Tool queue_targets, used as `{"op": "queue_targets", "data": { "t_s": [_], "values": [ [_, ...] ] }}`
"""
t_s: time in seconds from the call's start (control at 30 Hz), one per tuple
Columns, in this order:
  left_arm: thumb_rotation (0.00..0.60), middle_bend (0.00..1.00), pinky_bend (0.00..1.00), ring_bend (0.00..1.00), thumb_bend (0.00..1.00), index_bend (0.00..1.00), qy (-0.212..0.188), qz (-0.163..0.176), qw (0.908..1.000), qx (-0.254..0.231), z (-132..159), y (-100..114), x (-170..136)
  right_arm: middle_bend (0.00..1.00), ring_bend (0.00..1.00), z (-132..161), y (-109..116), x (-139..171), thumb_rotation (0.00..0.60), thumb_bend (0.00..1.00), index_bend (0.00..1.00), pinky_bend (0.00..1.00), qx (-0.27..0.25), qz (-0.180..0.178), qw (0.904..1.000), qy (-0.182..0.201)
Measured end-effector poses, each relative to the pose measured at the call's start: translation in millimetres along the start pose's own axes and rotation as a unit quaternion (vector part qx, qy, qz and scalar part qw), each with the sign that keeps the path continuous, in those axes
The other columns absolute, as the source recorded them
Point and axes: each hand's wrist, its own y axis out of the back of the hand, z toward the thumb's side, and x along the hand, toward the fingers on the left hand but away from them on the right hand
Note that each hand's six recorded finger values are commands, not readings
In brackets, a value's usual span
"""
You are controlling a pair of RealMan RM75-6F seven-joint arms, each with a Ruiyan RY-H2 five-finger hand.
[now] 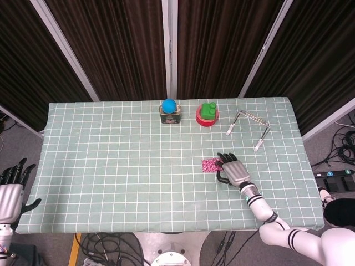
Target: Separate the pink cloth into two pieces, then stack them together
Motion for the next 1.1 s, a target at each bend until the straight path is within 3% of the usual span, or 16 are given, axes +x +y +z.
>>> {"op": "queue_targets", "data": {
  "t_s": [0.37, 0.57, 0.83, 1.1],
  "values": [
    [0.6, 0.13, 0.16, 0.13, 0.06, 0.18, 0.007, -0.004, 1.0, -0.003, -5, -3, -2, 0.0, 0.0, 40, 4, -16, 0.0, 0.62, 0.25, 0.0, 0.007, -0.001, 0.9993, 0.036],
    [0.6, 0.13, 0.16, 0.13, 0.06, 0.18, 0.009, -0.005, 0.9999, -0.005, -6, -4, -3, 0.0, 0.0, 47, 8, -15, 0.0, 0.62, 0.25, 0.0, 0.009, -0.005, 0.9989, 0.045],
    [0.6, 0.13, 0.16, 0.13, 0.06, 0.18, 0.005, -0.002, 1.0, -0.007, -5, -4, -2, 0.0, 0.0, 22, 17, -4, 0.0, 0.62, 0.25, 0.0, 0.016, -0.017, 0.9994, 0.025],
    [0.6, 0.13, 0.16, 0.13, 0.06, 0.18, 0.0, -0.002, 1.0, -0.009, -2, -5, -2, 0.0, 0.0, -7, 12, 5, 0.0, 0.62, 0.25, 0.0, 0.014, -0.008, 0.9998, -0.008]
  ]
}}
